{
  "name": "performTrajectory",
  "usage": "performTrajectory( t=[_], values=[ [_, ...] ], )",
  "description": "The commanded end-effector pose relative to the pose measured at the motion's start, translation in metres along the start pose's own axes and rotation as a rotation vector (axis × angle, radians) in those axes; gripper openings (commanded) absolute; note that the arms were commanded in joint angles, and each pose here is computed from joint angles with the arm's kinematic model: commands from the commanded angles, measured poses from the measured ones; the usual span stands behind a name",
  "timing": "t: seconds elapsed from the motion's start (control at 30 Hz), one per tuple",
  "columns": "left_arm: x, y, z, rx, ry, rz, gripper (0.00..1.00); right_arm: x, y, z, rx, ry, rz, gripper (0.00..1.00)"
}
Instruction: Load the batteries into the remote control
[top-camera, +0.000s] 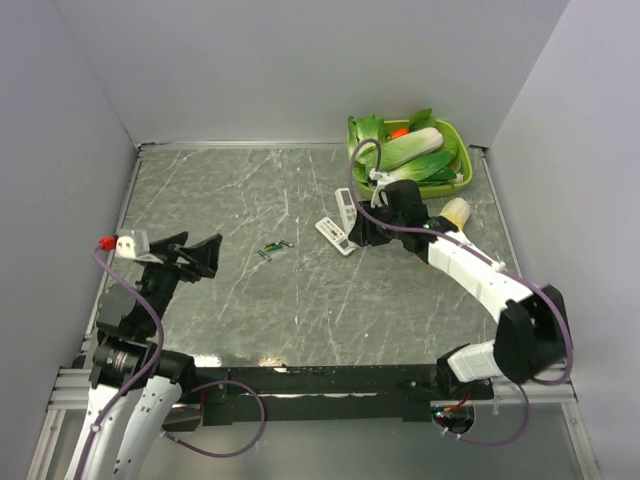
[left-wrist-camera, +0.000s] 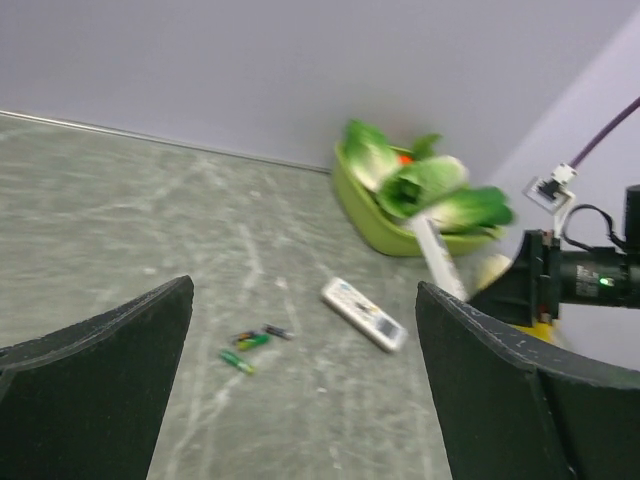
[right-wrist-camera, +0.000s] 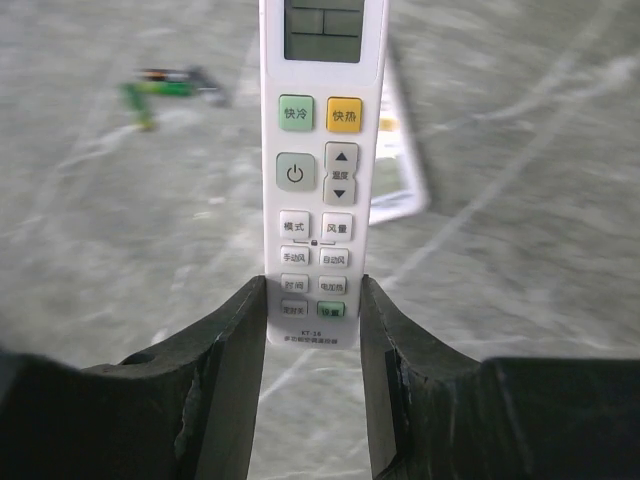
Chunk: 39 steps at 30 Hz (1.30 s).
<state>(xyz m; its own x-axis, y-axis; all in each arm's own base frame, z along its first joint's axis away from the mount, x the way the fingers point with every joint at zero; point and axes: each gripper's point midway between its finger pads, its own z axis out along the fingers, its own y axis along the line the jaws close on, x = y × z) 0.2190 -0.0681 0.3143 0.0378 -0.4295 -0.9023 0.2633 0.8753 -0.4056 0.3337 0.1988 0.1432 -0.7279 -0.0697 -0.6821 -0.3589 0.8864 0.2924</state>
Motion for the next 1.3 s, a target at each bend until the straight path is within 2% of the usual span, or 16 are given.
performTrajectory(
  t=[0.0, 0.03, 0.1, 0.13, 0.2, 0.23, 0.33, 0.57, 0.7, 0.97, 1.27],
  values=[
    [-0.011, -0.058, 0.006, 0.267, 0.037, -0.122, 0.97, -0.02, 0.069, -0.039, -0.324, -0.161, -0.014, 0.03],
    [-0.013, -0.068, 0.008, 0.322, 0.033, -0.158, 0.97, -0.009, 0.075, -0.041, -0.366, -0.153, -0.012, 0.03],
    [0.007, -0.081, 0.012, 0.405, 0.121, -0.232, 0.97, -0.008, 0.096, -0.061, -0.457, -0.199, -0.018, 0.02],
    [0.001, -0.09, 0.014, 0.457, 0.096, -0.245, 0.97, 0.002, 0.105, -0.065, -0.514, -0.195, -0.009, 0.02],
    [0.022, -0.096, 0.018, 0.512, 0.181, -0.332, 0.97, 0.011, 0.122, -0.08, -0.602, -0.217, -0.028, 0.02],
    [0.018, -0.103, 0.018, 0.555, 0.163, -0.344, 0.97, 0.01, 0.132, -0.089, -0.659, -0.24, -0.027, 0.02],
    [0.04, -0.107, 0.023, 0.59, 0.241, -0.434, 0.97, 0.023, 0.15, -0.107, -0.758, -0.256, -0.026, 0.02],
    [0.055, -0.129, 0.023, 0.703, 0.252, -0.539, 0.97, 0.033, 0.183, -0.139, -0.95, -0.301, -0.06, 0.02],
    [0.047, -0.143, 0.016, 0.774, 0.222, -0.56, 0.97, 0.04, 0.192, -0.142, -1.001, -0.285, -0.06, 0.02],
    [0.06, -0.144, 0.02, 0.739, 0.261, -0.588, 0.97, 0.046, 0.211, -0.152, -1.087, -0.274, -0.065, 0.02],
    [0.063, -0.157, 0.012, 0.785, 0.298, -0.652, 0.99, 0.048, 0.225, -0.152, -1.12, -0.255, -0.076, 0.02]
  ],
)
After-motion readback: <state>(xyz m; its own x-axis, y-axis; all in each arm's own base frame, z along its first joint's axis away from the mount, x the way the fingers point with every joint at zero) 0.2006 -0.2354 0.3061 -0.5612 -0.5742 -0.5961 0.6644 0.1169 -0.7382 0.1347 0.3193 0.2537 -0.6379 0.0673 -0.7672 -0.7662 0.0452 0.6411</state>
